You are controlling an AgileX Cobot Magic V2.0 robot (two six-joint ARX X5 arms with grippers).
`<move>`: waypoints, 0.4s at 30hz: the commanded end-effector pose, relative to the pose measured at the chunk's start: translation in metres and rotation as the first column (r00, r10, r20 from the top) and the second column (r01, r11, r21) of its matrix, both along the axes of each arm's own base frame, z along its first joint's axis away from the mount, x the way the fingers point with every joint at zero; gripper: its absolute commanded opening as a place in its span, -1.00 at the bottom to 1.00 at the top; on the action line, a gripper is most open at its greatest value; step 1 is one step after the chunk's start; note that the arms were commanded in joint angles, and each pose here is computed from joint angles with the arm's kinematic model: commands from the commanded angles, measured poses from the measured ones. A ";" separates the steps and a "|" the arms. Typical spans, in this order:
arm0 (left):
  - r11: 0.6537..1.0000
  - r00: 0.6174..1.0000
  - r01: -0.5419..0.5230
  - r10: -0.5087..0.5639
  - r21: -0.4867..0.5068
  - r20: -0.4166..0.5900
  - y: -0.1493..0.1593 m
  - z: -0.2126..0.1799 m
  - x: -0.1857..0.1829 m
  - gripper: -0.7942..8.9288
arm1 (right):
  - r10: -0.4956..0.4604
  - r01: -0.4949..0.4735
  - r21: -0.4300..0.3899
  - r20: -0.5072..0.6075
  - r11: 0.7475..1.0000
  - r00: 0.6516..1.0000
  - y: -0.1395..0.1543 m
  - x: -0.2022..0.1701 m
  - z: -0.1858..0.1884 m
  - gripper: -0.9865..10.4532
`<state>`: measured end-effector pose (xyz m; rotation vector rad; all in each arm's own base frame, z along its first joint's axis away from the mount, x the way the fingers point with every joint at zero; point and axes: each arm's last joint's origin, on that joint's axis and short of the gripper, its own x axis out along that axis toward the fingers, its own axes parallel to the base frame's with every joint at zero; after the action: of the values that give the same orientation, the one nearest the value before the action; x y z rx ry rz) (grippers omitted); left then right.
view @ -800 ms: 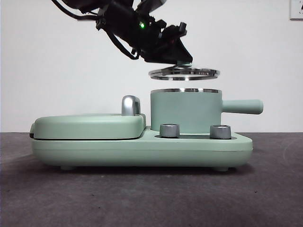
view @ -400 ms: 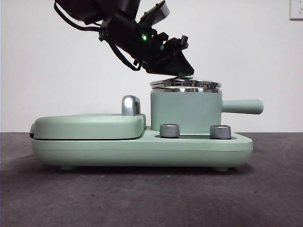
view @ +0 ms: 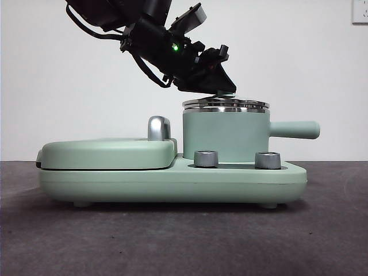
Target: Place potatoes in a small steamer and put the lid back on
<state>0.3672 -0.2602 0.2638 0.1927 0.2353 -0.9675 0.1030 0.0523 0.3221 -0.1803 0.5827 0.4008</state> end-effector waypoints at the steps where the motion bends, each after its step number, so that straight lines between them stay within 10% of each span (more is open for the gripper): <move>1: 0.999 0.999 0.026 -0.025 -0.024 0.044 -0.007 0.006 0.003 -0.82 | -0.002 0.002 0.011 0.003 1.000 1.000 0.001 0.000 0.002 -0.35; 12: 1.000 0.999 0.029 -0.029 -0.010 0.021 -0.009 -0.005 0.007 -0.82 | -0.002 0.002 0.011 0.003 1.000 1.000 0.001 0.000 0.002 -0.35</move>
<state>0.3701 -0.2619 0.2585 0.1907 0.2353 -0.9766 0.1030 0.0523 0.3221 -0.1803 0.5827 0.4008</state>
